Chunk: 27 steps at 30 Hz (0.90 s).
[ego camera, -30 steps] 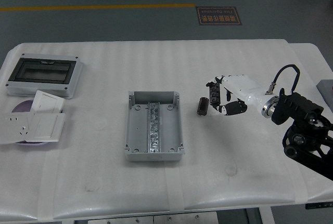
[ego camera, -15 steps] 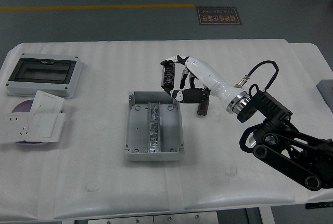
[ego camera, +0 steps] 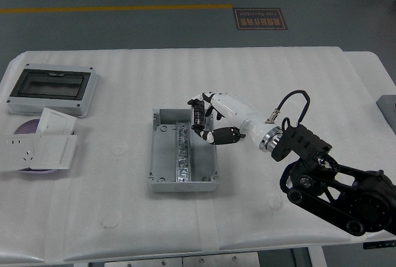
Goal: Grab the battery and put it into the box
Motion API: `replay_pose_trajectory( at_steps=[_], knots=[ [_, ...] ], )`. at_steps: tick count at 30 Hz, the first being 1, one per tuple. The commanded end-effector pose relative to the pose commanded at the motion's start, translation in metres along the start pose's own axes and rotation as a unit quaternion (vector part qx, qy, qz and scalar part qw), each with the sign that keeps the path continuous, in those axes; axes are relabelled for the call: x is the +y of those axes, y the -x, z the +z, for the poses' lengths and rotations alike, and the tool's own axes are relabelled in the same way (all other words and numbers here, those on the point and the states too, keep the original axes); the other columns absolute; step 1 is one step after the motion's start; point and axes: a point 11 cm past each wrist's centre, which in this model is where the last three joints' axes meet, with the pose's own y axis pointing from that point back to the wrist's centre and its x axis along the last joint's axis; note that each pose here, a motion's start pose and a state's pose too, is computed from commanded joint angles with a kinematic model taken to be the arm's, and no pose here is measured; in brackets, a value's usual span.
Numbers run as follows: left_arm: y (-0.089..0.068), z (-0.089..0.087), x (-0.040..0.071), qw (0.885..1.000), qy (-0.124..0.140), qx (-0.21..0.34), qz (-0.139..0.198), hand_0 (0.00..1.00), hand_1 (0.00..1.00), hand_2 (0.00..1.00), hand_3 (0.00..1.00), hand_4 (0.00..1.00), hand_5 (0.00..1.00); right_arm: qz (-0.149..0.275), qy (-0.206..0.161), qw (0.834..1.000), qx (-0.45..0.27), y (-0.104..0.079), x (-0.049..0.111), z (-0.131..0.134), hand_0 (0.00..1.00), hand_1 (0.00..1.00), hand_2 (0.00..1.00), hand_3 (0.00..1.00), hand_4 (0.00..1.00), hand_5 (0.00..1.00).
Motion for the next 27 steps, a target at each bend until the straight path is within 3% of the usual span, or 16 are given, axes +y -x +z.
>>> replay_pose_trajectory(
  at_steps=[1, 2, 15, 27],
  knots=[
    [0.000, 0.000, 0.000, 1.000, 0.000, 0.000, 0.000, 0.630, 0.645, 0.607, 0.633, 0.684, 0.103, -0.002, 0.002, 1.000, 0.002, 0.001, 0.000, 0.002, 0.640, 0.648, 0.726, 0.692, 0.542, 0.137],
    [0.000, 0.000, 0.000, 1.000, 0.000, 0.000, 0.000, 0.630, 0.645, 0.606, 0.633, 0.684, 0.103, -0.004, 0.005, 1.000, 0.003, 0.003, 0.000, 0.004, 0.704, 0.661, 0.727, 0.692, 0.547, 0.139],
    [-0.001, 0.000, 0.000, 1.000, 0.000, 0.001, 0.001, 0.628, 0.643, 0.605, 0.633, 0.684, 0.101, -0.026, 0.029, 0.999, 0.007, 0.021, 0.003, 0.023, 0.719, 0.664, 0.729, 0.685, 0.552, 0.150],
    [-0.004, 0.001, 0.000, 1.000, 0.000, 0.001, 0.003, 0.627, 0.643, 0.603, 0.631, 0.679, 0.099, -0.025, 0.022, 0.999, 0.004, 0.017, 0.002, 0.022, 0.721, 0.664, 0.729, 0.682, 0.591, 0.166]
  ],
)
